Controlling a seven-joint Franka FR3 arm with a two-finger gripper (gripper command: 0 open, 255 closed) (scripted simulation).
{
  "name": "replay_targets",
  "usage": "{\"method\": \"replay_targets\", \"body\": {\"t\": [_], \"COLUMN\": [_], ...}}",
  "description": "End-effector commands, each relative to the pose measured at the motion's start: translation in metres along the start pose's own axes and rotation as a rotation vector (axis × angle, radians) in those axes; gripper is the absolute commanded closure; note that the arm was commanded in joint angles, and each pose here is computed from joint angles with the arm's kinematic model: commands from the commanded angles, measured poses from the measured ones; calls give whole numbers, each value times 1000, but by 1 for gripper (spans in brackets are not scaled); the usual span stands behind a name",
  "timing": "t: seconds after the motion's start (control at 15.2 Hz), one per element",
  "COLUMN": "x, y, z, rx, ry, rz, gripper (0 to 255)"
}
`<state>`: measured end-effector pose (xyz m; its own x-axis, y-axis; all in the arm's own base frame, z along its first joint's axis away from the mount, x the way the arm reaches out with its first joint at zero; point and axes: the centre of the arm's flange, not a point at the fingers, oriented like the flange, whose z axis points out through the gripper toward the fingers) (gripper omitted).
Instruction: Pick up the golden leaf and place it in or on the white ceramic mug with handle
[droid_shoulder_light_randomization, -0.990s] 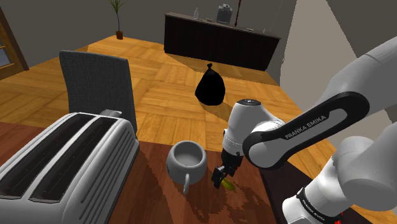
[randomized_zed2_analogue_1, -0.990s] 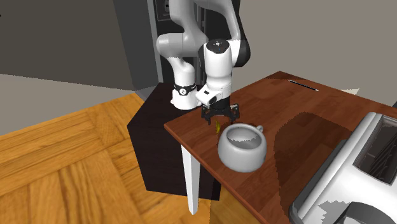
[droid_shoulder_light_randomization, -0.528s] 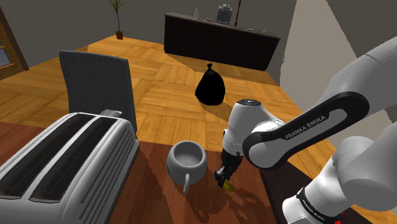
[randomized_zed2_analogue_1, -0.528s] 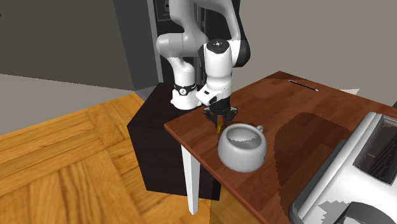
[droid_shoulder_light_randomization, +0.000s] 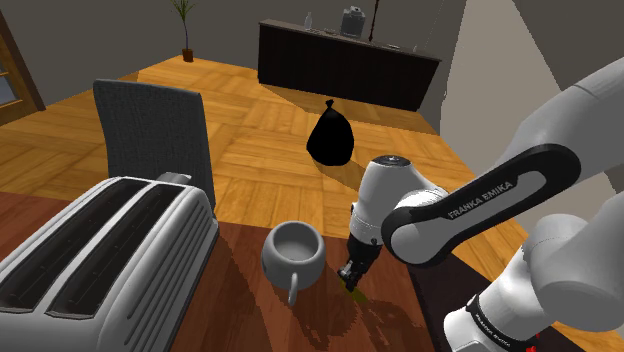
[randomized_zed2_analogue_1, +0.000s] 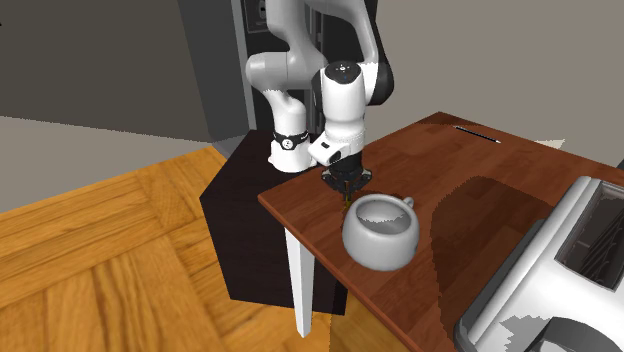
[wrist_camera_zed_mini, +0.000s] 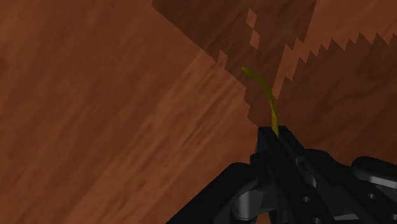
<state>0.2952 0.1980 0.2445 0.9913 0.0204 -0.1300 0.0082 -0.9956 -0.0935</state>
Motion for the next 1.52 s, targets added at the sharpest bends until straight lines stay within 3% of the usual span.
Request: {"method": "replay_targets", "body": {"t": [0.0,0.07,0.13,0.26,0.79,1.32,1.39,1.45], "x": [-1,0,0,-68,-56,-56,-56,-56], "y": [0,0,0,-20,-18,-18,-18,-18], "z": [-4,-2,-2,-11,27,27,27,27], "rx": [-1,0,0,-84,-86,-86,-86,-86], "ry": [-2,0,0,322,328,328,328,328], "rz": [1,0,0,-26,-27,-27,-27,-27], "gripper": [255,255,0,0,0,0,255,255]}}
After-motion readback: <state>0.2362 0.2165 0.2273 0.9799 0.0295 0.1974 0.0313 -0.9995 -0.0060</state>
